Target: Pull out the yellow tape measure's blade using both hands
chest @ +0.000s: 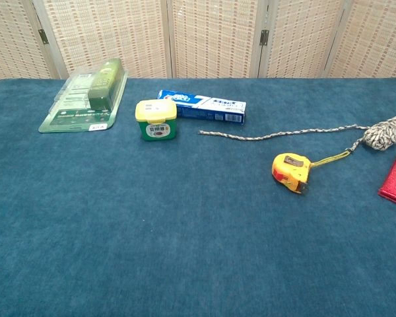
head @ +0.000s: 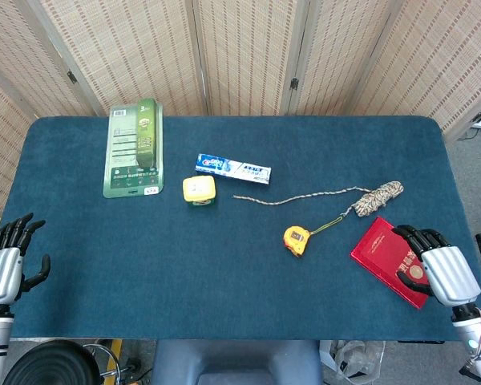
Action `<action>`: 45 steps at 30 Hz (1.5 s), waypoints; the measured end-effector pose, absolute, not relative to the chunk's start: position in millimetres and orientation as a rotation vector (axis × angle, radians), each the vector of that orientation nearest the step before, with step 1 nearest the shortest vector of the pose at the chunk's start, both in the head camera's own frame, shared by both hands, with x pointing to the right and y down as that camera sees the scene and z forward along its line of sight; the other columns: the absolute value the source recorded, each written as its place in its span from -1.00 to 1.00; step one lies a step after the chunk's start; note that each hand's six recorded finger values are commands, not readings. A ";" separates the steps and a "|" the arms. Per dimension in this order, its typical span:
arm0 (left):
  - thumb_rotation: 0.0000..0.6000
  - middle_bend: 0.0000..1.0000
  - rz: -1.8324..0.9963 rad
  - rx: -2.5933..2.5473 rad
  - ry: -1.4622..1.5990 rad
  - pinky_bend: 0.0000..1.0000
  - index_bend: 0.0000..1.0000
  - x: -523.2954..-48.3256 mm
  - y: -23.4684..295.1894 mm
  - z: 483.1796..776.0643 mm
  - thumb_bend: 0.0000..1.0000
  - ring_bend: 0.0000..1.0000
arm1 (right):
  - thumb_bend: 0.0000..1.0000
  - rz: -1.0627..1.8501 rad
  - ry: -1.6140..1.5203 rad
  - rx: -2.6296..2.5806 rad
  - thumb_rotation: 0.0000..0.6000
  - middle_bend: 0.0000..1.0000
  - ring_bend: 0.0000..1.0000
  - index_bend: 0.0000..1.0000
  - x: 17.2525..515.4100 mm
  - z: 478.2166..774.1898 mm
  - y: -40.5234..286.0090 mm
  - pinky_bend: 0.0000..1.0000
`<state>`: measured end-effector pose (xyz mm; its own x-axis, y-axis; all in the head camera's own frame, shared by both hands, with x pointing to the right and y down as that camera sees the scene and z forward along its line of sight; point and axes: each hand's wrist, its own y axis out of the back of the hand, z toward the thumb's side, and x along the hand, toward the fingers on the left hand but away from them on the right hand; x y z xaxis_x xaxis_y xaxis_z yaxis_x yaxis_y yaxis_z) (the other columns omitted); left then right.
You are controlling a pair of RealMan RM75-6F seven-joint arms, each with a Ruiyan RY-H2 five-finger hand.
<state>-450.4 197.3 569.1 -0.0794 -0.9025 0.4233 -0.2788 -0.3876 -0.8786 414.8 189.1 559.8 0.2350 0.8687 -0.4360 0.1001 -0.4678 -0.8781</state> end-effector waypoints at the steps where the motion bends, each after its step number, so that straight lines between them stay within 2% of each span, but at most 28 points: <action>1: 1.00 -0.82 -1.496 -1.659 1.279 -1.00 -0.63 -450.0 197.2 569.8 0.12 -1.00 | -0.46 1.304 -0.902 -1.759 1.00 -0.58 -0.50 -0.68 416.1 558.9 189.8 -0.59; 13: 1.00 -0.82 -1.459 -1.673 1.284 -1.00 -0.63 -443.0 193.0 571.7 0.12 -1.00 | -0.46 1.298 -0.907 -1.747 1.00 -0.58 -0.50 -0.69 416.8 552.7 192.3 -0.59; 27: 1.00 -0.82 -1.453 -1.674 1.288 -1.00 -0.63 -441.9 192.8 570.8 0.12 -1.00 | -0.46 1.295 -0.876 -1.756 1.00 -0.58 -0.50 -0.69 412.3 559.5 187.2 -0.58; 32: 1.00 -0.82 -1.452 -1.677 1.286 -1.00 -0.63 -440.4 193.0 570.7 0.12 -1.00 | -0.46 1.258 -0.806 -1.790 1.00 -0.60 -0.51 -0.73 392.0 572.2 177.4 -0.58; 36: 1.00 -0.82 -1.452 -1.673 1.291 -1.00 -0.63 -441.4 192.9 569.3 0.12 -1.00 | -0.46 1.253 -0.740 -1.815 1.00 -0.70 -0.56 -0.95 374.9 587.3 170.0 -0.58; 38: 1.00 -0.82 -1.454 -1.671 1.294 -1.00 -0.63 -442.5 193.3 568.8 0.12 -1.00 | -0.46 1.258 -0.704 -1.836 1.00 -0.74 -0.58 -1.00 364.7 598.5 165.8 -0.58; 45: 1.00 -0.82 -1.462 -1.667 1.304 -1.00 -0.63 -446.2 195.4 567.8 0.12 -1.00 | -0.46 1.258 -0.598 -1.910 1.00 -0.77 -0.61 -1.00 321.6 645.8 151.5 -0.59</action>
<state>-446.2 195.4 567.8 -0.0687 -0.9115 0.4056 -0.2990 -0.3691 -0.8800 321.6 151.5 645.8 0.4056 0.7231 -0.5591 -0.0234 -0.6033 -0.7972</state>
